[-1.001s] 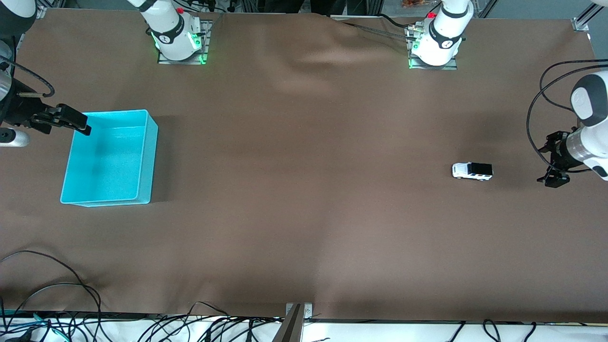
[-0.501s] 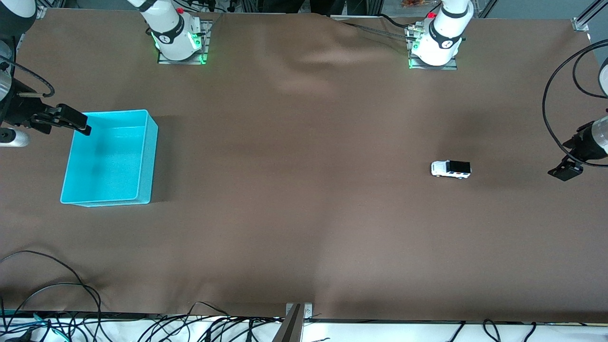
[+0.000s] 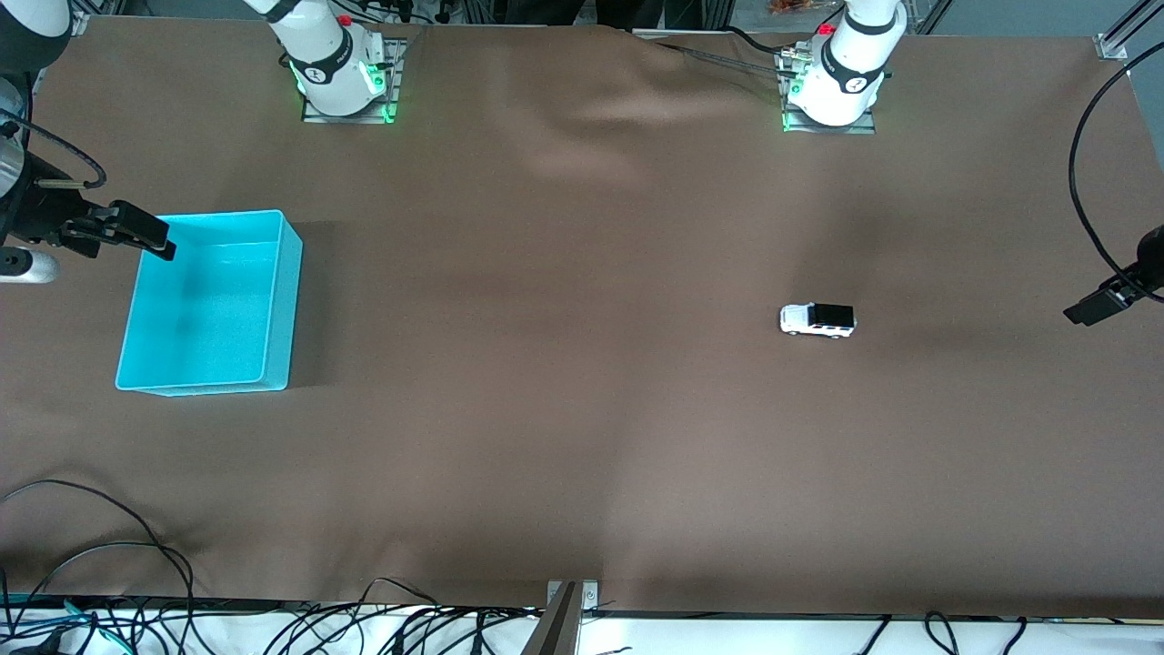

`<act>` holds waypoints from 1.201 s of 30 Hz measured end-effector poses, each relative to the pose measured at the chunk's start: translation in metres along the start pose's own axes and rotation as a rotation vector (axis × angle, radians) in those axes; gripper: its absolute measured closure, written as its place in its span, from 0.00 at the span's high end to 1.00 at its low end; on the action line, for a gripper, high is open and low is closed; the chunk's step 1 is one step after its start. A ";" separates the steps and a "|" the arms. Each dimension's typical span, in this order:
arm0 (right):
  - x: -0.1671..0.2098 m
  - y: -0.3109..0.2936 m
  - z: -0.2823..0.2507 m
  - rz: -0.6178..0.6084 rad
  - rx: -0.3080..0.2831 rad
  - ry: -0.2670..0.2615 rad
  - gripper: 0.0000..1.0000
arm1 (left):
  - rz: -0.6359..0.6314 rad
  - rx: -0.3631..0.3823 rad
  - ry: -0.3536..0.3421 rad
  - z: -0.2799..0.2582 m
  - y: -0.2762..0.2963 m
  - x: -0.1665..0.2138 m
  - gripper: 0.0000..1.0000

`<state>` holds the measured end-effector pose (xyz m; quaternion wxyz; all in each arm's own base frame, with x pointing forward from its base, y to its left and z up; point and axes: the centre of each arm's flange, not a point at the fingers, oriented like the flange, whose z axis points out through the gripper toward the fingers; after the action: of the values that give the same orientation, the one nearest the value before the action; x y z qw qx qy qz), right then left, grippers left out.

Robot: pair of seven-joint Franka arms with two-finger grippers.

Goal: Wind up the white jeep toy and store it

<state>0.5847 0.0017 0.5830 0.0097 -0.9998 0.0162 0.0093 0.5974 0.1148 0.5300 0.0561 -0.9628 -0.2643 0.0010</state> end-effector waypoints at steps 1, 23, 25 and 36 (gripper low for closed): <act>0.000 0.000 0.000 0.001 0.000 -0.001 1.00 | 0.031 -0.001 -0.002 -0.004 0.000 0.000 1.00; 0.000 0.001 0.001 0.004 0.000 -0.002 1.00 | 0.568 -0.102 -0.015 -0.045 0.029 -0.017 1.00; 0.000 0.001 0.001 0.004 0.000 -0.002 1.00 | 0.572 -0.104 -0.028 -0.045 0.029 -0.019 1.00; 0.000 0.001 0.001 0.004 0.000 -0.002 1.00 | 0.572 -0.104 -0.042 -0.043 0.027 -0.020 1.00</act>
<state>0.5850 0.0002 0.5820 0.0097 -0.9997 0.0183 0.0106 0.5955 0.0774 0.5697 -0.0015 -0.9996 0.0169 0.0230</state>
